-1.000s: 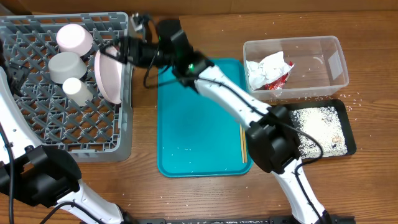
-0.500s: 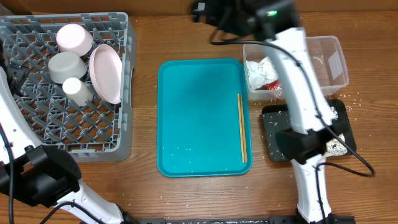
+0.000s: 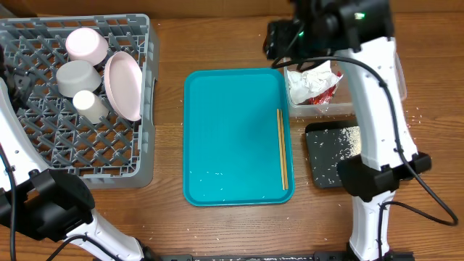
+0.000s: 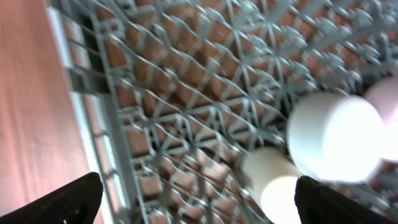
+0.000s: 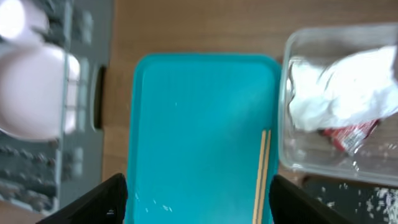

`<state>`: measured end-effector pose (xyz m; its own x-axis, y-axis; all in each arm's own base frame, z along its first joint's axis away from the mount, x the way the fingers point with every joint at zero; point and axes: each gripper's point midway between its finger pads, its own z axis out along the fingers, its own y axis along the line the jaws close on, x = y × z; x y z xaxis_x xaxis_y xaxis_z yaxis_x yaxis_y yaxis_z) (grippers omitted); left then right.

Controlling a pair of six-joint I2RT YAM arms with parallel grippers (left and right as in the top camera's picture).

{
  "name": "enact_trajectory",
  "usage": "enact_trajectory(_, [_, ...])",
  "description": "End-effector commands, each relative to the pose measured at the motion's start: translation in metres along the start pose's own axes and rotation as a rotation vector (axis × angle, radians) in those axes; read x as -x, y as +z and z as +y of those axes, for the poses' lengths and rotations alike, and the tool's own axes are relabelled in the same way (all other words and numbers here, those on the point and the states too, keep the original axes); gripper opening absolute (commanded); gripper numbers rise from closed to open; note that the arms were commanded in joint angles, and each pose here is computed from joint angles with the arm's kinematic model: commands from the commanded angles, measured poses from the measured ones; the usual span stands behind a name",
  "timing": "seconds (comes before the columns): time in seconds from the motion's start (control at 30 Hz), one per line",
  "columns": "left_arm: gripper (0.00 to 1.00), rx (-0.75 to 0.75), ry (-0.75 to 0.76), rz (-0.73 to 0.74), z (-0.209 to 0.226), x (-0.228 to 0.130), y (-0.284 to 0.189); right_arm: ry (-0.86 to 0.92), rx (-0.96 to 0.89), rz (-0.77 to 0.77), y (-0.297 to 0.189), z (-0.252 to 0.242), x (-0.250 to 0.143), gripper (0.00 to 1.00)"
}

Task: Sort waste into correct bins and load items into the dishwasher
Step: 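Stand the plate upright in the rack, release, withdraw right gripper, then reach the left gripper to the chopsticks on the tray's right edge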

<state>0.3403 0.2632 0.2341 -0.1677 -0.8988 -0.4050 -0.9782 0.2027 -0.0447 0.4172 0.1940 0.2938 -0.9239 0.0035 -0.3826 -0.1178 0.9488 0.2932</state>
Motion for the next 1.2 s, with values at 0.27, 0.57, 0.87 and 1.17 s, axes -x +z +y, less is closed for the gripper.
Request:
enact_trajectory(0.27, [1.0, -0.419, 0.268, 0.266, -0.063, -0.051, -0.028, 0.017, -0.251, 0.012, 0.02, -0.038, -0.006, 1.0])
enact_trajectory(0.57, [1.0, -0.883, 0.557, 0.285, -0.116, -0.075, -0.109, 0.28, -0.389, -0.22, -0.019, -0.12, 0.047, 1.0])
enact_trajectory(0.87, [1.0, -1.134, 1.088, 0.281, -0.164, -0.2, -0.184, 0.525, -0.484, -0.384, -0.066, -0.248, 0.077, 1.0])
enact_trajectory(1.17, [1.0, -0.956, 1.394, 0.203, -0.173, -0.326, -0.207, 0.647, -0.548, -0.408, -0.092, -0.311, 0.064, 1.0])
